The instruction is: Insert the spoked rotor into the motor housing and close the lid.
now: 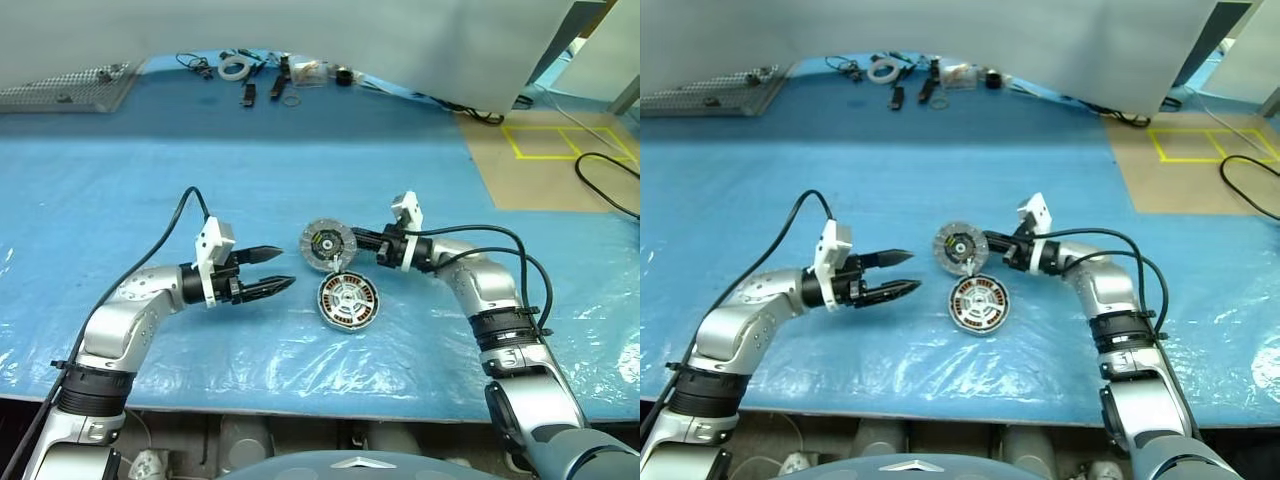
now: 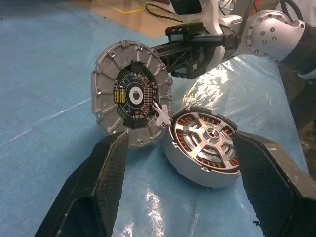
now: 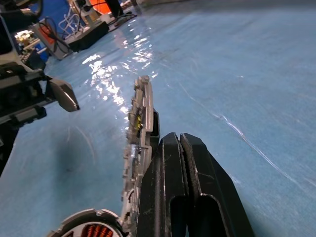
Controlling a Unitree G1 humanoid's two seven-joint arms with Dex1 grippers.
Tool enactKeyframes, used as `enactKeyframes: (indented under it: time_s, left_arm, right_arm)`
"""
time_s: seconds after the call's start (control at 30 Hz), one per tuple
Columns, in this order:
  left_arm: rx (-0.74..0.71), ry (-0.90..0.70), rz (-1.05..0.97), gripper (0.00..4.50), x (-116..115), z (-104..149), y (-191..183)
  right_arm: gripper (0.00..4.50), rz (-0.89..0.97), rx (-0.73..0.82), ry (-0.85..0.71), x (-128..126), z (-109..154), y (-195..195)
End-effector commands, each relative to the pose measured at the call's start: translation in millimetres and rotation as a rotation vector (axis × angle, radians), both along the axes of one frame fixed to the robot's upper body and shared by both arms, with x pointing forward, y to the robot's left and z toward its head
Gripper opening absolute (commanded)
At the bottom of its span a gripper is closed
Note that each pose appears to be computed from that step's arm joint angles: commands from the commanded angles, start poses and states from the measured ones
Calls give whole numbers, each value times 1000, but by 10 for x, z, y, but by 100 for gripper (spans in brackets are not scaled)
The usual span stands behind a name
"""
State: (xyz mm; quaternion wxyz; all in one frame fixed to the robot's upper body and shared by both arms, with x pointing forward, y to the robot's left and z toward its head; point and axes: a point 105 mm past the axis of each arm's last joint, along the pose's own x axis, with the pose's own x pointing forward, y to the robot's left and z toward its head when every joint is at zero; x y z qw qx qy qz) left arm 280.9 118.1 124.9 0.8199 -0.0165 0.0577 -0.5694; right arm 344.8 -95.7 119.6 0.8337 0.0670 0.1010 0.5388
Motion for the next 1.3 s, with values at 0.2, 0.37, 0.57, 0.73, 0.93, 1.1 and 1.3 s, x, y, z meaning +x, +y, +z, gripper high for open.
enactKeyframes:
  time_s: [0.2,0.37,0.57,0.73,0.93,1.1,1.3]
  left_arm:
    - [-3,-25,2,350,27,71,52]
    - [-2,-32,61,350,81,123,222]
    - [40,-52,112,350,149,126,386]
    - [17,-55,115,350,137,153,345]
    - [12,-51,108,350,111,125,274]
    - [12,-48,110,350,93,121,272]
    - [8,-51,113,350,104,130,246]
  right_arm:
    - [0,195,67,-96,-347,465,264]
    - [0,219,48,-114,-411,515,278]
    - [0,226,12,-135,-418,535,233]
    - [0,154,104,-189,-268,884,270]
    - [0,27,-5,-213,-38,668,243]
    - [0,76,-36,-211,-108,582,271]
    - [0,-73,-45,-233,128,584,146]
